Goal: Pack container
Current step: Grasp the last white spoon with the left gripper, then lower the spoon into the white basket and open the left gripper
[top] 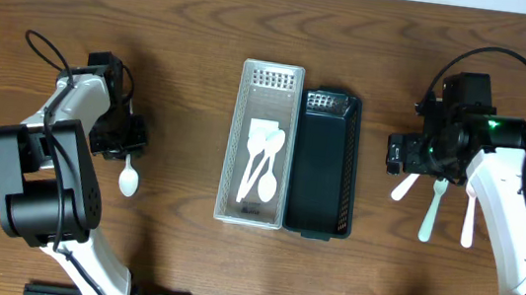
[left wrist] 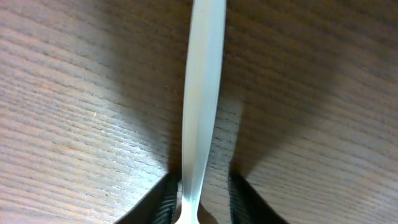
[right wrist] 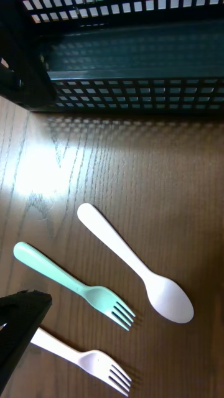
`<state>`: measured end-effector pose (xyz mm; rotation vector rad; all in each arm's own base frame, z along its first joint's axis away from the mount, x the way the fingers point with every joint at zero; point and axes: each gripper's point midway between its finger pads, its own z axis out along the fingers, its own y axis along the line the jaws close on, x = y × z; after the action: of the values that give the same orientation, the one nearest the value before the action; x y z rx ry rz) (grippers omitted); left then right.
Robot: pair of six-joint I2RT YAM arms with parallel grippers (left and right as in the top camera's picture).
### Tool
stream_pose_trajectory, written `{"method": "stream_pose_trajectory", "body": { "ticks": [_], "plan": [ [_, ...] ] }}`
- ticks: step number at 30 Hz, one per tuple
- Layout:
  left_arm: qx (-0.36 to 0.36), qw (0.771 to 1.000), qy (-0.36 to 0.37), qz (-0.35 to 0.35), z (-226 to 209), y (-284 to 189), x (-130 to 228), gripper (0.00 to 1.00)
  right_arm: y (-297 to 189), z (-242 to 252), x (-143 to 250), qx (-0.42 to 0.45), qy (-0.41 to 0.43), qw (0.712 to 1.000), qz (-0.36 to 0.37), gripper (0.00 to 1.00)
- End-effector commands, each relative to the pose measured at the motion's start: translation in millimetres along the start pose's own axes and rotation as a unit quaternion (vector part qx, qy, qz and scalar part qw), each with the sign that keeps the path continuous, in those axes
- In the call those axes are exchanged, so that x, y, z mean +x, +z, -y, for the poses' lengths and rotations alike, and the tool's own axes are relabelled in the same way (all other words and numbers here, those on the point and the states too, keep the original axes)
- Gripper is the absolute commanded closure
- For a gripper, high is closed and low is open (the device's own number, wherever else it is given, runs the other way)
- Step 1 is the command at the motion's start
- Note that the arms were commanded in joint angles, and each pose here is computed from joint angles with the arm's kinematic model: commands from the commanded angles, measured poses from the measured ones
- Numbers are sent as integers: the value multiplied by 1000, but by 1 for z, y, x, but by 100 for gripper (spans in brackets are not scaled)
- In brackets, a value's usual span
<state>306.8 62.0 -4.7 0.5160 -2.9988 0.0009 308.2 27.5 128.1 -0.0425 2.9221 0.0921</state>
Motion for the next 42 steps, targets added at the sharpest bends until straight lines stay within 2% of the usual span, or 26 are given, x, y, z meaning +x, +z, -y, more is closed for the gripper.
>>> {"method": "stream_pose_trajectory", "body": {
  "ticks": [1, 4, 5, 9, 19, 23, 29, 34, 38, 42],
  "plan": [
    [-6, 1000, 2, -15, -2, 9, 5, 75, -3, 3, -5, 2, -4, 1000, 7, 3],
    [-6, 1000, 2, -15, -2, 9, 5, 81, -3, 3, -5, 2, -4, 1000, 7, 3],
    [-6, 1000, 2, -15, -2, 9, 5, 86, -3, 3, -5, 2, -4, 1000, 7, 3],
    [-6, 1000, 1, -15, -2, 9, 5, 92, -3, 3, -5, 2, -4, 1000, 6, 3],
    [-5, 1000, 1, -12, -2, 8, 4, 94, -3, 3, -5, 2, -6, 1000, 6, 2],
    [9, 1000, 4, -5, 9, -11, -1, 94, -3, 3, -6, 2, -6, 1000, 8, 3],
    [40, 995, 67, 65, 59, -96, -6, 94, -3, 3, -6, 2, -6, 1000, 8, 3],
    [71, 976, 148, 142, 129, -168, 21, 94, -3, 3, -6, 2, -6, 1000, 10, 3],
    [97, 957, 211, 171, 184, -186, 55, 94, -3, 3, -6, 2, -6, 1000, 10, 3],
    [100, 941, 274, 169, 229, -176, 81, 94, -3, 3, -6, 2, -6, 1000, 9, 3]
  ]
}}
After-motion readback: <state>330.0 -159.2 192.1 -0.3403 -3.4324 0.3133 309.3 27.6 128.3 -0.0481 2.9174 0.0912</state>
